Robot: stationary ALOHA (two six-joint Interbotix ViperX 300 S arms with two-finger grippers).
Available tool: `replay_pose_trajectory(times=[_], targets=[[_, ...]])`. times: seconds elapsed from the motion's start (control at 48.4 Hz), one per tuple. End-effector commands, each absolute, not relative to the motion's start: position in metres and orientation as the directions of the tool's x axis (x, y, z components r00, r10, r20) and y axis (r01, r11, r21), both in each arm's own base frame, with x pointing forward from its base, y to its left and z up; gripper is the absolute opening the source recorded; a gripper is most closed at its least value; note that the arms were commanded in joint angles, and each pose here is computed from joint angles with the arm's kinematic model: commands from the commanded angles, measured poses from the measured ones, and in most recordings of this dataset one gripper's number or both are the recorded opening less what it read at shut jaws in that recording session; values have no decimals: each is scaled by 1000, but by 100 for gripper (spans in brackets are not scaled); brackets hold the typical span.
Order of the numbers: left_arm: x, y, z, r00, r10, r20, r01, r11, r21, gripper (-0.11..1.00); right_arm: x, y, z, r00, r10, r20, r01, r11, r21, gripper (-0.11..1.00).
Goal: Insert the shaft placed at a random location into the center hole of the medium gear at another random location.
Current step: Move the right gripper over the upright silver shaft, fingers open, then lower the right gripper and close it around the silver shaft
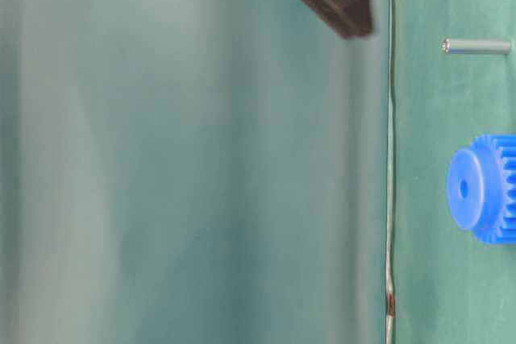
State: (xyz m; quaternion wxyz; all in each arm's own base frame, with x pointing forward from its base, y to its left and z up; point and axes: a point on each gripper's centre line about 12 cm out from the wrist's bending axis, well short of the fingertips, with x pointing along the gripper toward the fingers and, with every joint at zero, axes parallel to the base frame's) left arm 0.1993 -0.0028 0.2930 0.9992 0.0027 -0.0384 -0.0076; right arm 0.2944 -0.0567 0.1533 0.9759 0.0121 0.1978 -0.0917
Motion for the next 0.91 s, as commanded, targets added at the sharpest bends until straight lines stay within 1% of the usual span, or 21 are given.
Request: replay_pose_trajectory(times=[0.0, 0.413, 0.682, 0.765, 0.889], targets=[[202, -3, 300, 996, -18, 92, 17, 1000, 7, 0, 306, -62, 151, 906, -185, -381, 194, 981, -15, 81], [202, -3, 299, 997, -16, 81, 15, 1000, 9, 0, 314, -72, 112, 878, -204, -433, 221, 975, -11, 80], [202, -2, 298, 997, -11, 78, 11, 1000, 9, 0, 314, -71, 107, 883, -207, -422, 224, 975, -9, 80], [202, -2, 298, 997, -13, 75, 12, 1000, 9, 0, 314, -72, 107, 882, -208, -423, 226, 974, -9, 78], [202, -2, 298, 997, -11, 74, 11, 1000, 9, 0, 314, -72, 106, 880, -208, -428, 226, 974, -9, 71]])
